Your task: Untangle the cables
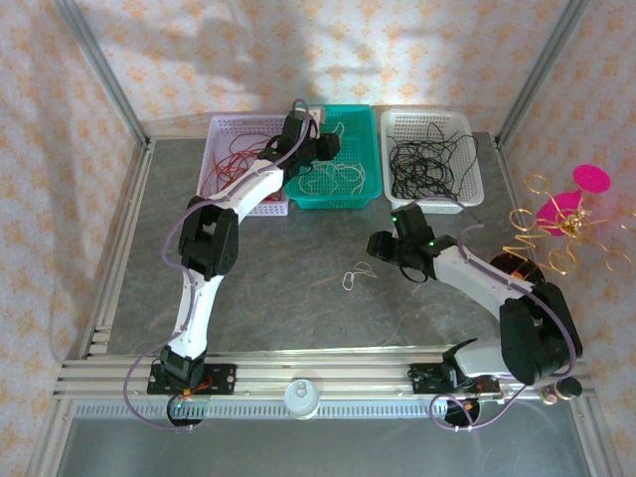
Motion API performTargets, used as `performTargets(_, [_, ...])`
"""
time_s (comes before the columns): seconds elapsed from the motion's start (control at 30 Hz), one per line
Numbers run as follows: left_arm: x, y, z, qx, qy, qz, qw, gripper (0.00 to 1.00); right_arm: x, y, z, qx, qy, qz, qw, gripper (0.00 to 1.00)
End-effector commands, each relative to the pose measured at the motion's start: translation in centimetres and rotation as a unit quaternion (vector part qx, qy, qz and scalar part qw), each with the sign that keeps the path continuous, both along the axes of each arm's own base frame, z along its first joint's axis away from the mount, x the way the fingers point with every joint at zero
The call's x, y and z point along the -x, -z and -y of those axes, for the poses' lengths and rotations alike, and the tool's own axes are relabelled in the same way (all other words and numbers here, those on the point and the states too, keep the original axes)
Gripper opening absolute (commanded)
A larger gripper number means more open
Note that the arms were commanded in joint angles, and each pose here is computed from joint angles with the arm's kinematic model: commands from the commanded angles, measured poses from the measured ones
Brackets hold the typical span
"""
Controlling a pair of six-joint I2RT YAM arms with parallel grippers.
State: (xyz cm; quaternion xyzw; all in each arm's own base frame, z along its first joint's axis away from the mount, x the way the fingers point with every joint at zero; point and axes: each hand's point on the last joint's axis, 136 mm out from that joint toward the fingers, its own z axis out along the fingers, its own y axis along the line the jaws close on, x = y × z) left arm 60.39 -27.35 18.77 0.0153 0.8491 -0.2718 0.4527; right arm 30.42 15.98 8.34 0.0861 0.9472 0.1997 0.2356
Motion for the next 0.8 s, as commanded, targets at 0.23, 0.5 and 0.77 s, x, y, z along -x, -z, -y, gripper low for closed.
performTargets(0.23, [7.2, -4.3, -5.1, -0.048, -0.035, 0.0, 0.998, 0.51, 3.9, 2.3, 1.2, -0.004, 0.049, -0.114, 0.992, 0.51])
performTargets(0.5, [18.5, -3.6, -7.0, -0.047, 0.009, -0.031, 0.998, 0.49, 5.6, 3.5, -1.0, -0.104, 0.07, -0.172, 0.977, 0.5])
performTargets(0.77, [26.6, 0.3, -5.1, -0.051, 0.075, -0.084, 0.992, 0.49, 5.7, 5.1, -2.0, -0.15, 0.096, -0.211, 0.961, 0.45])
